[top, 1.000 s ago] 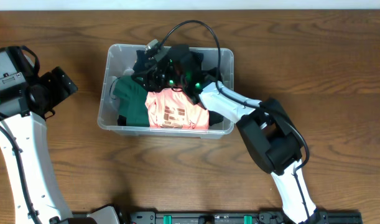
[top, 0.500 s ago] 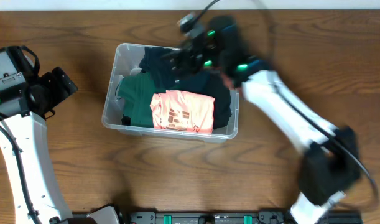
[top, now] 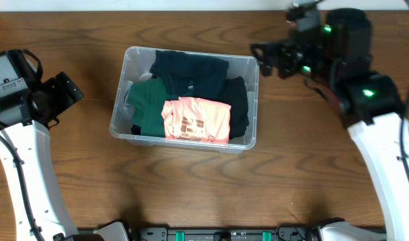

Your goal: Pack container

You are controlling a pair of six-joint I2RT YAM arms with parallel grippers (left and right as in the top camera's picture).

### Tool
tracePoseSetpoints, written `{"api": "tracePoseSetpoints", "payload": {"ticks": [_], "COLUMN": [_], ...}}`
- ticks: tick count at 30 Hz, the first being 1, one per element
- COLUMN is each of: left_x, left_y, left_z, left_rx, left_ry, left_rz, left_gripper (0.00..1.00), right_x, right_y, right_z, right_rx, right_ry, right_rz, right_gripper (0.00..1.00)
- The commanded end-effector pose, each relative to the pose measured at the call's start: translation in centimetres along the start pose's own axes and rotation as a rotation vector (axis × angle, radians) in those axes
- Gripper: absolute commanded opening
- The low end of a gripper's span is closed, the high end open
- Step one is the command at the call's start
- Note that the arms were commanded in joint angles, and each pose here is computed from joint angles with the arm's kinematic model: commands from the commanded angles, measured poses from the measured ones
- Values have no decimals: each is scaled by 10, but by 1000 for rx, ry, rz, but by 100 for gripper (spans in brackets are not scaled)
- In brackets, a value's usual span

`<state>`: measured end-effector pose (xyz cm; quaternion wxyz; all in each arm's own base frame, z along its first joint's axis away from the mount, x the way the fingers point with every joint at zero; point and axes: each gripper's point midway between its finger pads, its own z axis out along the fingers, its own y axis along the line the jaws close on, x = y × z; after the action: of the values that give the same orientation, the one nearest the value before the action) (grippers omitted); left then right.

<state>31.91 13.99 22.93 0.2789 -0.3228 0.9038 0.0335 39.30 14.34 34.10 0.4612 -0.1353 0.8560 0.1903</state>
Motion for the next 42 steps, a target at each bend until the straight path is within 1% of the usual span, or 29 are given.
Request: {"api": "tracePoseSetpoints", "payload": {"ticks": [1, 6, 12, 15, 18, 23, 26, 30, 38, 42], "left_x": [-2, -2, -2, -2, -2, -2, -2, -2, -2, -2], "left_y": [3, 3, 3, 3, 3, 3, 3, 3, 3, 3], "left_z": [0, 0, 0, 0, 0, 0, 0, 0, 0, 0], "left_rx": [-12, -12, -12, -12, -12, -12, -12, -12, -12, -12], "left_ry": [-6, -6, -6, -6, -6, -6, -6, -6, -6, -6], "left_rz": [-12, -12, -12, -12, -12, -12, -12, -12, -12, -12], "left_gripper": [98, 98, 98, 98, 98, 98, 98, 98, 98, 98], "right_x": [-5, -18, -30, -31, -31, -23, -6, 29, 120, 156], "right_y": [-30, -48, -74, -76, -75, -71, -74, -78, -87, -88], "right_z": [-28, -57, -103, -126, -145, -164, -168, -165, -131, -119], "right_rx": [144, 204, 303, 335, 361, 397, 421, 443, 434, 428], "right_ry": [-31, -94, -182, -213, -235, -249, -239, -204, -163, -182], "right_rz": [4, -36, -13, -9, -48, -107, -98, -82, -71, -64], "right_gripper": [99, 99, 99, 99, 99, 99, 99, 99, 99, 99]}}
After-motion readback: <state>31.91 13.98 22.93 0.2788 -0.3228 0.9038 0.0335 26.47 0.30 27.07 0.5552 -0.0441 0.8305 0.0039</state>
